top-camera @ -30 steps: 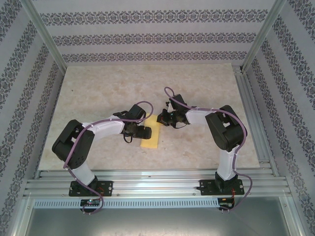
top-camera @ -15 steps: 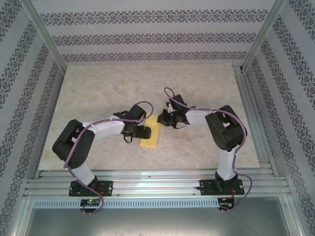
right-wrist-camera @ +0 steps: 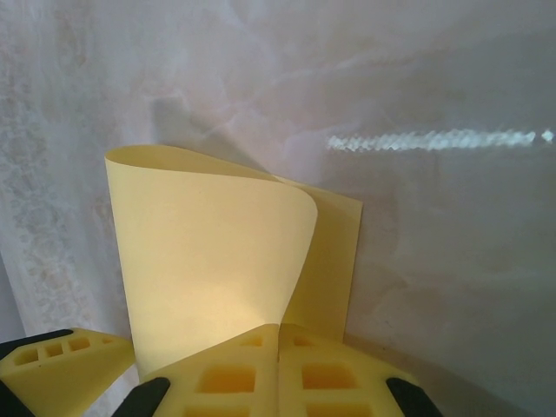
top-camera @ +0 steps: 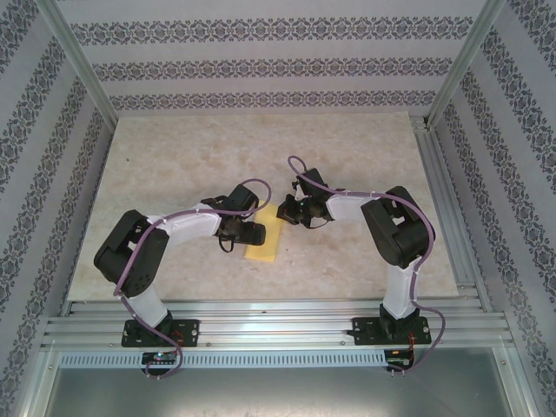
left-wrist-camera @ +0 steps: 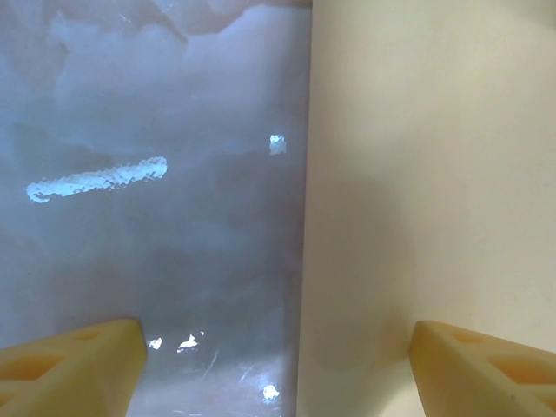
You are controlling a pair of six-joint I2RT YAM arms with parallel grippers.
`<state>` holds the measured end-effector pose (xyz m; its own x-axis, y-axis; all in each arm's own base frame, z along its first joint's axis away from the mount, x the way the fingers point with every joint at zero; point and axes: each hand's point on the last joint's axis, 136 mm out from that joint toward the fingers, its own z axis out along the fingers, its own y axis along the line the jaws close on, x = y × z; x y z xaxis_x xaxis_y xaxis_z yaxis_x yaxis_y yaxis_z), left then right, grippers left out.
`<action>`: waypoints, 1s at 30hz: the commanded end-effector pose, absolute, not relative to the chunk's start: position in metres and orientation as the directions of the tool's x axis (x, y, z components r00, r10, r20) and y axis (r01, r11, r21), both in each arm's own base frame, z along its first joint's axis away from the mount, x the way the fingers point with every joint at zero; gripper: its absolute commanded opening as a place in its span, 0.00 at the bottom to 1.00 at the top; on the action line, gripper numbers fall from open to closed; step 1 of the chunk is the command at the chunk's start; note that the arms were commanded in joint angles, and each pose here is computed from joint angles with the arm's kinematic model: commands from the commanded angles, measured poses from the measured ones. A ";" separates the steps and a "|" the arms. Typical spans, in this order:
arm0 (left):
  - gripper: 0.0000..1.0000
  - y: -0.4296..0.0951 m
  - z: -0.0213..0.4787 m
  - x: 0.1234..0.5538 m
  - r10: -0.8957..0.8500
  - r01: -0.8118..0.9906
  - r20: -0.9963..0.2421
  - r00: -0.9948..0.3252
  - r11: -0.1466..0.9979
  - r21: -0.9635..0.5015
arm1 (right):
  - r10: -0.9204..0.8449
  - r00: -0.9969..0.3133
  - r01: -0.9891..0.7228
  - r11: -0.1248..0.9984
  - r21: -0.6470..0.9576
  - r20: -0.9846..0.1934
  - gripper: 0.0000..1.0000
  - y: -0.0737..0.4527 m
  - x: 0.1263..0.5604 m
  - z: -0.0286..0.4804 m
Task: Fold a paper plane with a square sheet of paper (fold left side to right side)
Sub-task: First fold in half a square sheet of paper at the center of the table.
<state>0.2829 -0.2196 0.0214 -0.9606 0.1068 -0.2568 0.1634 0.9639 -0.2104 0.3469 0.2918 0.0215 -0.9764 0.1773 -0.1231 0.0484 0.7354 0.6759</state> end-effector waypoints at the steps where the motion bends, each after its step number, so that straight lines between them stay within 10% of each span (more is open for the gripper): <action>1: 0.81 -0.216 0.009 0.283 0.113 0.156 -0.240 -0.964 0.973 -0.167 | 0.167 -0.974 0.023 0.742 0.670 -0.152 0.08 0.296 0.351 0.025; 30: 0.78 -0.205 -0.013 0.278 0.148 0.161 -0.190 -0.970 0.985 -0.056 | 0.174 -0.972 0.025 0.746 0.666 -0.158 0.16 0.293 0.354 0.031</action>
